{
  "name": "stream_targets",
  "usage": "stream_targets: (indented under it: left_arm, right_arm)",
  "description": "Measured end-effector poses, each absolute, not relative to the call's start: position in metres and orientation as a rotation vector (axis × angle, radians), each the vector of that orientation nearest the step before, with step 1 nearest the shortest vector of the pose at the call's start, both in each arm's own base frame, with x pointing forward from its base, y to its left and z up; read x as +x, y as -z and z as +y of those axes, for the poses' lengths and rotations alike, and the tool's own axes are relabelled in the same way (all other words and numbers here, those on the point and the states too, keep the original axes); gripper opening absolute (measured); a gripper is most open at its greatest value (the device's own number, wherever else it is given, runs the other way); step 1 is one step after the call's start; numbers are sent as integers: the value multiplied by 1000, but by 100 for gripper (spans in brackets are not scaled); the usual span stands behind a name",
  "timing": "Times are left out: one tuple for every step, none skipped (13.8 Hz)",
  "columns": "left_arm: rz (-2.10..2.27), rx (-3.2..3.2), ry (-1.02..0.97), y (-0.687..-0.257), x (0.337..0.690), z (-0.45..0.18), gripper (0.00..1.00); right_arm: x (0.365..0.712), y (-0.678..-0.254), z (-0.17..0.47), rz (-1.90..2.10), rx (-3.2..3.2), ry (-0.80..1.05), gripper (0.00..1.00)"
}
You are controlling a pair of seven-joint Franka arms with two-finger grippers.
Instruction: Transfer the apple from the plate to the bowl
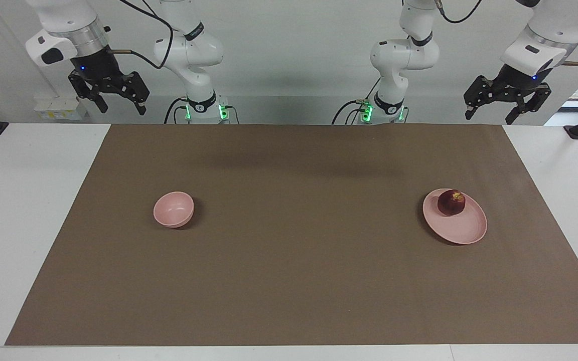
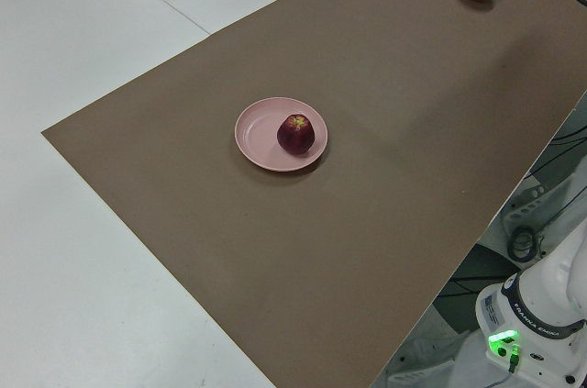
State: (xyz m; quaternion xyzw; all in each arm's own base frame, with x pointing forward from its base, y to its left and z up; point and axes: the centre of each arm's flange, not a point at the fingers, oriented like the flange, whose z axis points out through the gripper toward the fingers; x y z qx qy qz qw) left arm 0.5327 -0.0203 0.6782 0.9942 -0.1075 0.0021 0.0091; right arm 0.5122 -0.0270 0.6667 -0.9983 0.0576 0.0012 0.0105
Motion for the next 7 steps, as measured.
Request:
stream_targets:
  left_arm:
    - [-336,3105,-7,-678,533,-20,100]
    - [-337,3105,-7,-678,533,-20,100]
    - [-338,3105,-7,-678,533,-21,100]
    - [-340,3105,-7,-678,533,-22,100]
    - [-337,3105,-7,-678,533,-21,100]
    - [-331,3106,-7,-678,533,-19,100]
    - [-323,3106,-7,-678,533,-16,100]
  right_arm:
    - [512,-667,-27,180,-3115,-4,100]
    - [512,-667,-27,180,-3115,-4,100]
    - [512,-666,-27,180,-3115,-4,100]
    - [512,-666,-27,180,-3115,-5,100]
    - [512,-666,-27,180,-3115,-5,100]
    - [512,-666,-27,180,-3115,-5,100]
    - [512,-666,-27,180,-3115,-5,100]
